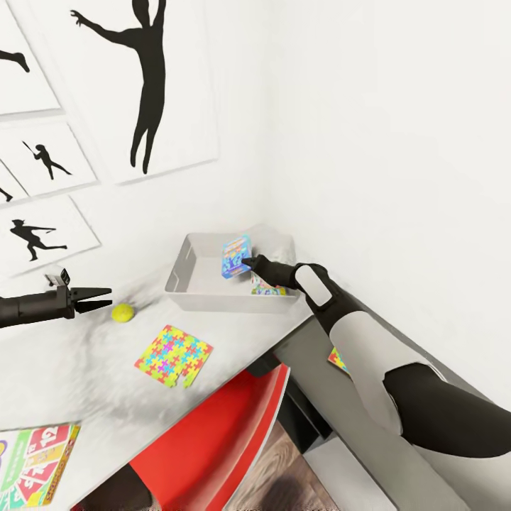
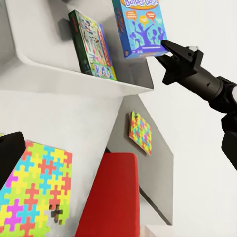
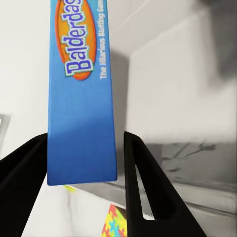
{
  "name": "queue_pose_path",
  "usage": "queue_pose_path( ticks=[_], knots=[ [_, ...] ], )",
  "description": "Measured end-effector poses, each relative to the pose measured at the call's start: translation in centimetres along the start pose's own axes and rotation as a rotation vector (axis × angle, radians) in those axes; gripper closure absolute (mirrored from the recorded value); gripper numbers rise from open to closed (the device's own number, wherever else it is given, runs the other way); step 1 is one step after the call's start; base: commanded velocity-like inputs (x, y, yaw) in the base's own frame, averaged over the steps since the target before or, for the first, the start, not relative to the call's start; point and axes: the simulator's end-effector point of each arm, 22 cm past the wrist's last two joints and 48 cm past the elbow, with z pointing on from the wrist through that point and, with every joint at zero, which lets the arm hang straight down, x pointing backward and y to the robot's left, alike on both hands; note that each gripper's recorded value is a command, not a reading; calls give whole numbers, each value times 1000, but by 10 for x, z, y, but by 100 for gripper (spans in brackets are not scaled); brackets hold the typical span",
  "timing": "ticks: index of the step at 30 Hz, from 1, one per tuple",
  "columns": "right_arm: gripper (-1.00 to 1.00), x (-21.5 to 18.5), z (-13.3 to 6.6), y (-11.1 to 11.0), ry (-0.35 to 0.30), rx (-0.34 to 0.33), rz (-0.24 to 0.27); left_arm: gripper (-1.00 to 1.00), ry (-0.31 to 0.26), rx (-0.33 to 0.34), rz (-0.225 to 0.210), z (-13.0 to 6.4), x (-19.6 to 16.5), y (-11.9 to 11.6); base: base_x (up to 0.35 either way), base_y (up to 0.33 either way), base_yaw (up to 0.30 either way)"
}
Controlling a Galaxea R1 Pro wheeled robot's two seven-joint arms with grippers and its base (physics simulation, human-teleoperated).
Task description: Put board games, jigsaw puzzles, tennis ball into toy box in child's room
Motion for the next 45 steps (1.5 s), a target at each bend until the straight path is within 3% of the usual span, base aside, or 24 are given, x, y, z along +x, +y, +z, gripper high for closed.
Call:
queue_pose_path(
  ticks=[13,27,35,45],
  knots=[
    [100,-6,6,-3,-30,-7,-6,-100,5,-6,-17,4,3,11,0,0,0],
    [100,0,13,-15,-20,1,2,-100,15,-12,-36,9,9,22,0,0,0],
    [100,-7,13,8,-36,-37,-52,-100,19,-13,-41,10,10,25,0,0,0],
    [100,-5,13,10,-31,-40,-55,-100,18,-13,-41,10,10,25,0,0,0]
  ],
)
